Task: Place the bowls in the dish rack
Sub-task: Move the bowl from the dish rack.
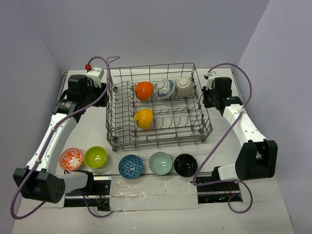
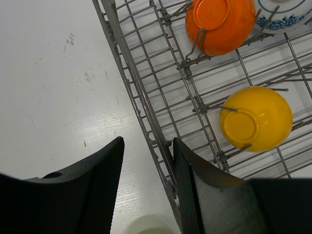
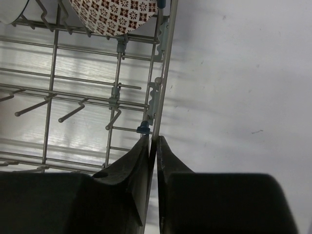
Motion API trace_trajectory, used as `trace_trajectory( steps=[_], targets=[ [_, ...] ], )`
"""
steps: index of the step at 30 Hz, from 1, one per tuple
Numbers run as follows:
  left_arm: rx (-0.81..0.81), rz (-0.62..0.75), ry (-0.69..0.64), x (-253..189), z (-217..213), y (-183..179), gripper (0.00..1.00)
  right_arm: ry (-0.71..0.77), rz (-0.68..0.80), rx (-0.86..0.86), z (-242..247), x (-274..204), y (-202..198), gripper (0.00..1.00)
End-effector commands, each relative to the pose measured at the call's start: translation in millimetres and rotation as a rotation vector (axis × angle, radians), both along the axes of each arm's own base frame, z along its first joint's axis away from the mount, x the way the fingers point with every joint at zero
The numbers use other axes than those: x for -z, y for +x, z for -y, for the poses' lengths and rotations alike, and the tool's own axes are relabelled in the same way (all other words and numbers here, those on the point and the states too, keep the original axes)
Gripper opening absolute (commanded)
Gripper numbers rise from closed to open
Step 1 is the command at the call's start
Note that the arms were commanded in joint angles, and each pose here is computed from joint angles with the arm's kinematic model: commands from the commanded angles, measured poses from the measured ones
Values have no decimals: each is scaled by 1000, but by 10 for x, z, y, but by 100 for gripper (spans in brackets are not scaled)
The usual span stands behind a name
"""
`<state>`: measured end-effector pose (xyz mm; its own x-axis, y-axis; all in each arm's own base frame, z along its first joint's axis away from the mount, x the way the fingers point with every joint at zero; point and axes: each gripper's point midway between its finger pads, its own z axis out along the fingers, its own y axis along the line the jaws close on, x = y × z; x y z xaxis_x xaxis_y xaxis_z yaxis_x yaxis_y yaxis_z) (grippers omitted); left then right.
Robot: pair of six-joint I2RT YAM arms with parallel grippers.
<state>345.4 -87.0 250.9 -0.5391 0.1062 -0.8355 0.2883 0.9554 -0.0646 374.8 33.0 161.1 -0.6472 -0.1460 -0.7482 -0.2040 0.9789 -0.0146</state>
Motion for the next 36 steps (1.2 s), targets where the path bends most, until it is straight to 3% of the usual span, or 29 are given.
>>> trace_trajectory(
  steps=[1, 5, 10, 13, 16, 21, 36],
  targets=[
    [4, 12, 11, -57, 17, 47, 51, -10, -7, 5, 48, 45, 9, 12],
    [2, 1, 19, -19, 25, 53, 50, -14, -17, 5, 55, 80, 11, 0],
    [11, -3, 16, -17, 49, 62, 46, -18, -13, 4, 59, 80, 17, 0],
    [19, -9, 15, -26, 76, 68, 37, -16, -19, 1, 53, 95, 12, 0],
    [27, -16, 17, -15, 107, 67, 19, -16, -22, 1, 54, 103, 9, 0],
    [28, -20, 21, -5, 122, 81, 1, -14, -27, -3, 46, 109, 3, 0],
    [10, -13, 94, 26, 107, 222, 0, 8, -34, -24, -6, 107, -34, 0]
  ],
)
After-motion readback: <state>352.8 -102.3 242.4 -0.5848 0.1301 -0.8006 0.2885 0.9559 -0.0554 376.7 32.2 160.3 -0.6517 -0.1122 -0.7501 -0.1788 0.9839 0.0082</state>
